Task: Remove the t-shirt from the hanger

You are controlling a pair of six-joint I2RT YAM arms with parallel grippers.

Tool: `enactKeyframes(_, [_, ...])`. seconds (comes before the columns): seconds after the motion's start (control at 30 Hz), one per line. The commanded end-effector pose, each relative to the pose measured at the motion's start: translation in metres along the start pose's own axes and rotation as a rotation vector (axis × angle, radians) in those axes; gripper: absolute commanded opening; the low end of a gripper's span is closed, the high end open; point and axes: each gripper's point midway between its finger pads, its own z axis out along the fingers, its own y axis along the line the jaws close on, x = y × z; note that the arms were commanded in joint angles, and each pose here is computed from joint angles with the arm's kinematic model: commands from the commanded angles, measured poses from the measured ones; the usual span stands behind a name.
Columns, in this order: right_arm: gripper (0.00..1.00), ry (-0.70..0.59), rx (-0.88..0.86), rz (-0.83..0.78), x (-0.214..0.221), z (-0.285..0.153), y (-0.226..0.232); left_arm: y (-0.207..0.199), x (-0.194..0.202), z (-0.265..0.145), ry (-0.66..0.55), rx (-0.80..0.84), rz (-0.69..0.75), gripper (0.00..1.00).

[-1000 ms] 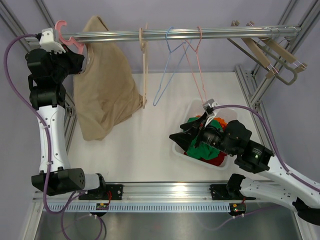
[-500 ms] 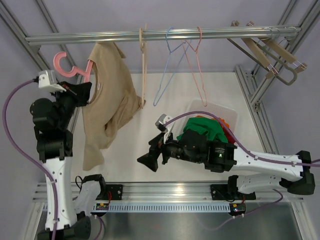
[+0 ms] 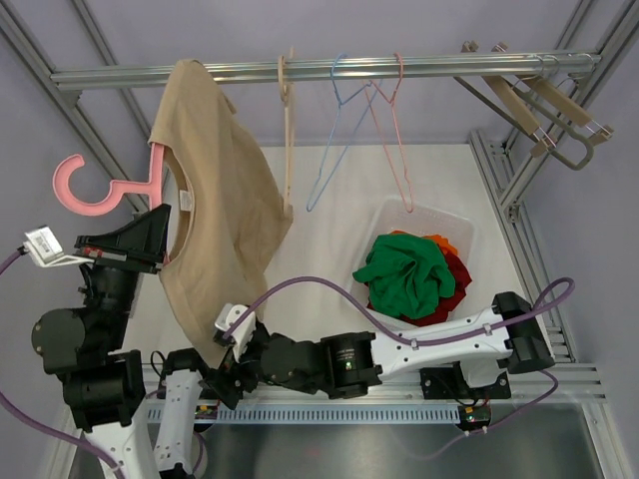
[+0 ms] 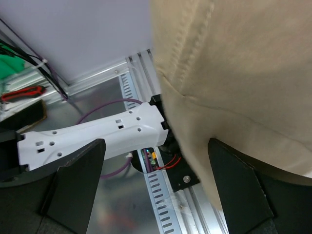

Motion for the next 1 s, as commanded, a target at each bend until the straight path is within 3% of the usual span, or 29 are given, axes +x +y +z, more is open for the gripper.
enactKeyframes(0.0, [0.92,-0.148,0.102,0.000,-0.045,0.003,-0.002,-0.062,-0.042,-0.029,-0.135,0.138,-0.002,0.00])
enactKeyframes(0.1, [0.67,-0.165,0.105,-0.034,-0.046,-0.002,0.013,-0.071,-0.049,-0.040,-0.158,0.143,0.019,0.00])
enactKeyframes(0.17, [0.57,-0.172,0.112,-0.065,-0.044,-0.007,0.020,-0.076,-0.051,-0.043,-0.163,0.155,0.003,0.00])
enactKeyframes(0.23, [0.60,-0.188,0.178,-0.070,-0.047,-0.012,0.011,-0.080,-0.052,-0.047,-0.170,0.165,-0.011,0.00])
enactKeyframes(0.27, [0.74,-0.185,0.200,-0.071,-0.046,-0.014,0.008,-0.080,-0.053,-0.048,-0.177,0.163,-0.014,0.00])
enactKeyframes(0.4, [0.99,-0.224,0.267,-0.049,-0.058,-0.022,-0.005,-0.084,-0.054,-0.055,-0.188,0.176,-0.054,0.00])
enactKeyframes(0.5, [0.96,-0.259,0.265,-0.067,-0.073,-0.018,0.001,-0.086,-0.052,-0.056,-0.183,0.180,-0.078,0.00])
enactKeyframes(0.6, [0.72,-0.318,0.305,-0.062,-0.083,-0.013,-0.003,-0.088,-0.052,-0.057,-0.178,0.189,-0.087,0.00])
enactKeyframes(0.63, [0.40,-0.328,0.307,-0.077,-0.084,-0.014,-0.003,-0.088,-0.052,-0.057,-0.178,0.188,-0.081,0.00])
enactKeyframes(0.73, [0.00,-0.307,0.188,-0.048,-0.074,-0.016,0.015,-0.085,-0.053,-0.054,-0.184,0.176,-0.064,0.00])
enactKeyframes(0.83, [0.00,-0.168,0.025,-0.070,-0.034,-0.027,0.044,-0.079,-0.058,-0.045,-0.205,0.154,-0.038,0.00])
enactKeyframes(0.87, [0.00,-0.054,-0.016,-0.116,0.001,-0.031,0.046,-0.081,-0.064,-0.043,-0.224,0.165,-0.030,0.00])
enactKeyframes(0.93, [0.00,0.036,-0.154,-0.106,0.028,-0.050,0.070,-0.084,-0.069,-0.030,-0.210,0.178,-0.032,0.00])
enactKeyframes(0.97, [0.00,0.154,-0.215,-0.154,0.066,-0.067,0.077,-0.091,-0.073,-0.026,-0.212,0.203,-0.023,0.00])
